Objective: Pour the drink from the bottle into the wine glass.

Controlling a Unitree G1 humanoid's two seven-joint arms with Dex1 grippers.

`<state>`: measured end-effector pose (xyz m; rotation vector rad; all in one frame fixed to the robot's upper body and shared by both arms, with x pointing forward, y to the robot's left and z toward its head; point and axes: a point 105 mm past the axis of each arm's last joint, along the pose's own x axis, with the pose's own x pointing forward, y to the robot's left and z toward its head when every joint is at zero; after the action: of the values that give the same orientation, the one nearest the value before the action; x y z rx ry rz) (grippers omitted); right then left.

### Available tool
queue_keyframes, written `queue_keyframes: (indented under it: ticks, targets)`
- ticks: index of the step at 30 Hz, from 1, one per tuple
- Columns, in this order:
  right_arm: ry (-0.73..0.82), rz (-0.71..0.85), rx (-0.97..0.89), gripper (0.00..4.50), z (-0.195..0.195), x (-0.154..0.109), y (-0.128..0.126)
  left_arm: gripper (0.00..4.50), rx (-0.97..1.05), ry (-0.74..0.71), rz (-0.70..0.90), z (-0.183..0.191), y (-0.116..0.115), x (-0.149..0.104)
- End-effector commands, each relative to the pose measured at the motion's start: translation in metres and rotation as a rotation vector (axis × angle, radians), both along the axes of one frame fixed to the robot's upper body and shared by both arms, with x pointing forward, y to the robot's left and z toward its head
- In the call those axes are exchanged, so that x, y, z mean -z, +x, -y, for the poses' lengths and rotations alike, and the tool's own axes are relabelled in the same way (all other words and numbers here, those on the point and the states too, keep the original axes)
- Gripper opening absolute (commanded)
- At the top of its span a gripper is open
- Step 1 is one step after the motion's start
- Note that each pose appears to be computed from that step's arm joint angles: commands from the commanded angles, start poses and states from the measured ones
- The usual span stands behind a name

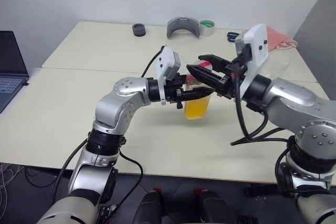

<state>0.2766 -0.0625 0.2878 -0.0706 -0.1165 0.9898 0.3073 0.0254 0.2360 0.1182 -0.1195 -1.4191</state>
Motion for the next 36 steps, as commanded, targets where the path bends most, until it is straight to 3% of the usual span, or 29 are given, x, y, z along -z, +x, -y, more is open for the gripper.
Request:
queue_keyframes:
  ticks: [1,7,16,17,23,32,36]
  targets:
    - [0.009,0.035,-0.116,1.86,0.009,-0.011,-0.002,1.92,0.057,-0.034,0.061,-0.004,-0.017,-0.021]
    - [-0.059,0.061,-0.359,1.86,0.003,-0.011,-0.004,1.92,0.061,-0.040,0.060,-0.006,-0.023,-0.024]
    - [-0.111,0.086,-0.489,1.86,-0.005,-0.001,0.003,1.92,0.053,-0.036,0.064,-0.009,-0.024,-0.026]
    - [-0.112,0.085,-0.488,2.59,-0.004,0.000,0.005,1.92,0.053,-0.034,0.063,-0.009,-0.024,-0.026]
    - [-0.098,0.068,-0.398,4.46,0.016,-0.011,0.011,1.92,0.038,-0.025,0.054,-0.011,-0.021,-0.020]
    - [-0.043,0.063,-0.153,4.46,0.028,-0.019,-0.025,1.92,0.002,-0.032,0.064,-0.013,-0.007,-0.017]
    - [-0.005,0.084,0.007,4.46,0.022,-0.018,-0.025,1.92,0.000,-0.031,0.069,-0.012,-0.001,-0.015]
